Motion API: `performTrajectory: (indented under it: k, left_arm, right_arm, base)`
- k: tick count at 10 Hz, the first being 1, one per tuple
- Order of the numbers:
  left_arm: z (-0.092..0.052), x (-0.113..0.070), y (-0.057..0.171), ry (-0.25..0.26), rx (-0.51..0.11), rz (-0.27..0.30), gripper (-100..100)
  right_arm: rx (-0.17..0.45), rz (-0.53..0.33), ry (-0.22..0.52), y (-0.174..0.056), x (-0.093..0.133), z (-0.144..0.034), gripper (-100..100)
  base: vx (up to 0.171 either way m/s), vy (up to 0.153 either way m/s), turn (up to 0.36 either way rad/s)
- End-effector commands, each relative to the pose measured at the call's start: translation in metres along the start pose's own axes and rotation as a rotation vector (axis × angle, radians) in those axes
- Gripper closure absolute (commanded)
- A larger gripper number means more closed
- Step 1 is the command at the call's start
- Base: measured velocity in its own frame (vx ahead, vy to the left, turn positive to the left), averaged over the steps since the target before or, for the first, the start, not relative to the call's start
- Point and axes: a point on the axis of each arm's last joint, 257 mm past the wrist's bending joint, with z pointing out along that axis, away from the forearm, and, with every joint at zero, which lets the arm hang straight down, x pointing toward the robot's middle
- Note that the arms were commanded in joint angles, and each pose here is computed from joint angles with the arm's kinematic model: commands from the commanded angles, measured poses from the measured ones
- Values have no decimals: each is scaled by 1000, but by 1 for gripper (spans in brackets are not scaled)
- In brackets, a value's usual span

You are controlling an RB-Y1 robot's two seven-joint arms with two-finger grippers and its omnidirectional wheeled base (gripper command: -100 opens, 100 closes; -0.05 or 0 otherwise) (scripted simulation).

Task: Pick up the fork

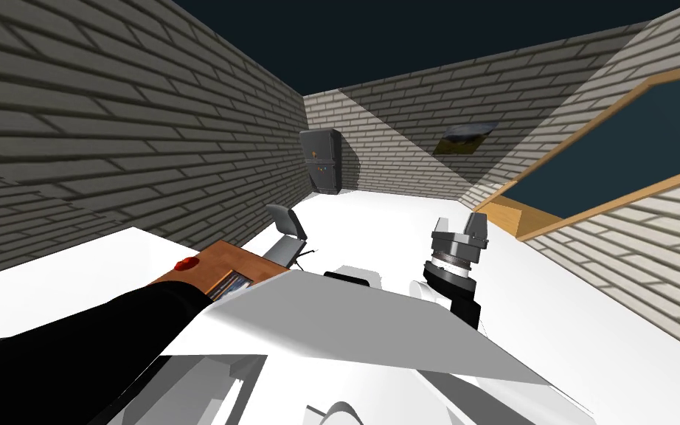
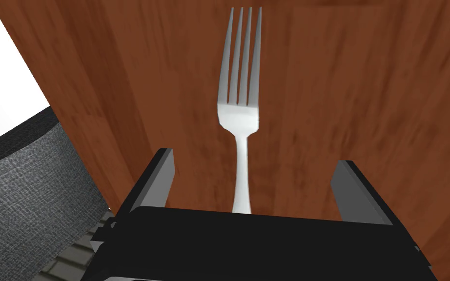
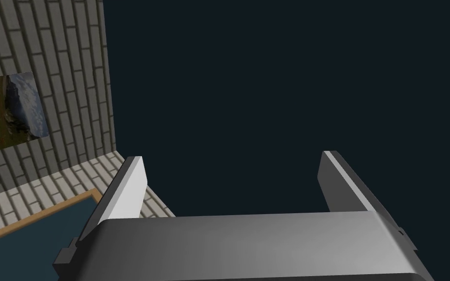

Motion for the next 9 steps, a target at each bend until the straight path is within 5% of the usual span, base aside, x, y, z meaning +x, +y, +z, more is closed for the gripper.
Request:
performTrajectory:
  k: [1, 2, 6, 7, 9]
  left_arm:
    - [0, 0, 0, 0, 0, 0, 0]
    - [8, 0, 3, -12, 2, -33, -100]
    - [17, 2, 7, -24, 3, -71, -100]
    - [18, 2, 7, -25, 3, -73, 100]
    - [18, 2, 5, -24, 7, -74, 100]
  right_arm:
    - [0, 0, 0, 0, 0, 0, 0]
    - [0, 0, 0, 0, 0, 0, 0]
    - [0, 1, 0, 0, 0, 0, 0]
    - [0, 0, 0, 0, 0, 0, 0]
    - [0, 0, 0, 0, 0, 0, 0]
  base:
    - [10, 18, -3]
    - [-54, 1, -253]
    - [-75, -10, -169]
    - [-7, -1, 9]
    - [0, 0, 0]
